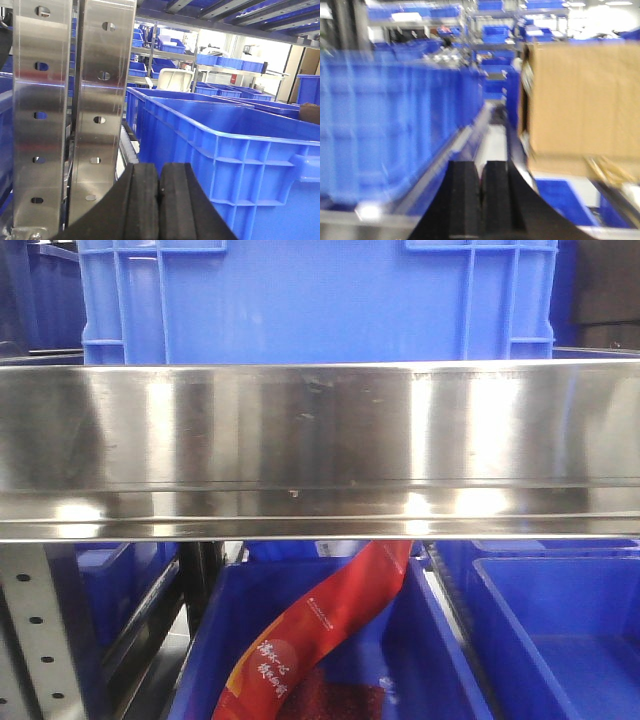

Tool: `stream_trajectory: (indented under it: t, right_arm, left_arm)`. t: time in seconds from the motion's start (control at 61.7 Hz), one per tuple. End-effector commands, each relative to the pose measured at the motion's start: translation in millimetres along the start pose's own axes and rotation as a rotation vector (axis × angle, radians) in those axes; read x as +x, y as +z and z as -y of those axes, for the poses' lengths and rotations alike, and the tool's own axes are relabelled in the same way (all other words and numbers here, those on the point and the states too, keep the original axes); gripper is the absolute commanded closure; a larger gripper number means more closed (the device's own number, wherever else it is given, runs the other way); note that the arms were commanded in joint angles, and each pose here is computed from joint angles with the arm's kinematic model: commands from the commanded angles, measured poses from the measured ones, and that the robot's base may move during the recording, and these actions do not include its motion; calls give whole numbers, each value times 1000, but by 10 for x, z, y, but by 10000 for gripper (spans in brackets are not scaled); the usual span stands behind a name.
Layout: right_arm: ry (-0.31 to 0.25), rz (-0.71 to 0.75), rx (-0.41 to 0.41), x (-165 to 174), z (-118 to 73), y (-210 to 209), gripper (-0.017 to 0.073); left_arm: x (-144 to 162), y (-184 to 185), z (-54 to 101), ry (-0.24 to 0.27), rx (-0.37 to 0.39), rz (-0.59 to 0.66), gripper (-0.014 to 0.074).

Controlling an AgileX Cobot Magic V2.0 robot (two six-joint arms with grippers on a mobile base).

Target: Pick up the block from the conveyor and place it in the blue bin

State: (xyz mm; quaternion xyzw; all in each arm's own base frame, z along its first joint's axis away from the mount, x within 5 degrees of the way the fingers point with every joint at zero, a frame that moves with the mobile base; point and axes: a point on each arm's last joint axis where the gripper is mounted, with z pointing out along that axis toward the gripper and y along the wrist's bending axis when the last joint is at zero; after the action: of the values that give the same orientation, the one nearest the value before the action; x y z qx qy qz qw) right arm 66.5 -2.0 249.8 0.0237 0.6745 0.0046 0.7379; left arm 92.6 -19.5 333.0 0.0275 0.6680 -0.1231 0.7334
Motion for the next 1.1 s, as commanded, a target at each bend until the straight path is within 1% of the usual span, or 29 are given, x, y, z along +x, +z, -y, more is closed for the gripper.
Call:
stream_trajectory:
  t: [0.0,0.113,0.178,0.243,0.357,0.454,0.551,1.086]
  right_arm:
    - [-48,16,23,143,21,-56,727]
    - [-48,25,23,325,27,-120,727]
    - [-49,56,23,302,26,-137,727]
    - [-48,52,23,306,26,-137,727]
    - [-27,53,23,305,27,-137,727]
    - [-26,49,23,309,27,-137,727]
    - [3,51,23,307,27,-137,727]
    - [3,51,23,307,27,-137,727]
  left_arm:
    - [-20,-8,-7,-7,-7,25,705]
    - [-20,-8,-7,-7,-7,25,705]
    - [-20,-8,-7,-7,-7,25,705]
    - [-22,-8,-8,-7,-8,27,705]
    - [-26,-11,-8,-7,-8,31,705]
    - [-26,-11,-8,-7,-8,31,705]
    - [-26,-11,-8,-7,-8,31,705]
    - [-26,-11,-8,-7,-8,31,705]
